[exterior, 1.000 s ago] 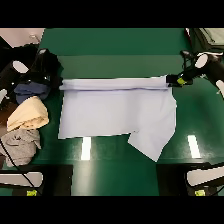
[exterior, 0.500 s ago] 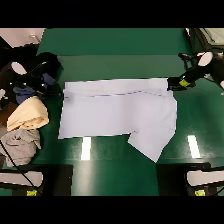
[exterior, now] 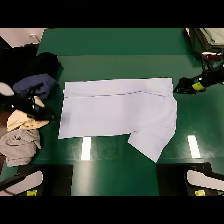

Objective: Fold the shirts.

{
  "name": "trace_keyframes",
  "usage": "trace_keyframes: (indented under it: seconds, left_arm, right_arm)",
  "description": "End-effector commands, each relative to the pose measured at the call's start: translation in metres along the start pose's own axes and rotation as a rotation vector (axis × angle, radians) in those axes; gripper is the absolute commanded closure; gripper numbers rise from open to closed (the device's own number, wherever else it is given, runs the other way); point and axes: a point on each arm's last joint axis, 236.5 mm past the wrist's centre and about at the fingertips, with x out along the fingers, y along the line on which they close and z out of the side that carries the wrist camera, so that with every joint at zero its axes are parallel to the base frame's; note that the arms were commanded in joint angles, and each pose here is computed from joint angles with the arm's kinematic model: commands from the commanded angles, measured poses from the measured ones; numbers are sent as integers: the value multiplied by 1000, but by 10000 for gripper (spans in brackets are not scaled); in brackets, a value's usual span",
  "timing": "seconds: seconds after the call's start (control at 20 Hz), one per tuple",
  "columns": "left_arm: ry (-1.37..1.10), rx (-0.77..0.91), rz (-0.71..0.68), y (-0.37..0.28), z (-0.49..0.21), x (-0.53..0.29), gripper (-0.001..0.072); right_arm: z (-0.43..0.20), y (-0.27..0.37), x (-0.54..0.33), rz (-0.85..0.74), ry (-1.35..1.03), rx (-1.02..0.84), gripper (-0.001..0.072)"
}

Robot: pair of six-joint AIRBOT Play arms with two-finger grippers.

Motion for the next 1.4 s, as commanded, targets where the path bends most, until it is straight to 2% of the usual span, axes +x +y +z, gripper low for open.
trace_keyframes:
  seconds: [0.0,0.2,0.55,0.6,0.65,0.7,0.85,1.05,1.2,1.3,1.35]
  left_arm:
    - [21,-49,-41,-8,-47,24,339]
    - [57,-97,-59,-7,-66,43,340]
    - [23,-136,-83,-12,-58,44,342]
    - [14,-141,-92,-14,-56,44,375]
    - [1,-147,-106,-17,-52,44,607]
    - [-17,-149,-124,-21,-48,43,677]
    - [-56,-152,-143,-26,-35,37,681]
    - [-128,-113,-130,-30,-19,18,681]
    - [-149,-85,-126,-32,-18,13,681]
    - [-149,-83,-125,-32,-18,13,681]
    - [-148,-83,-125,-32,-18,13,681]
  right_arm:
    - [-16,-1,1,21,1,16,430]
    - [-16,9,-3,53,-14,4,430]
    - [-15,20,-3,103,-19,-3,430]
    - [-17,21,-3,105,-9,-4,430]
    - [-21,21,-3,105,6,-5,430]
    - [-26,18,-3,94,27,-9,429]
    - [-61,5,-4,41,162,-12,430]
    - [-140,-27,9,-91,297,72,429]
    - [-201,-27,28,-77,391,116,425]
    - [-232,-23,40,-55,444,162,357]
    - [-241,-16,46,-19,454,180,357]
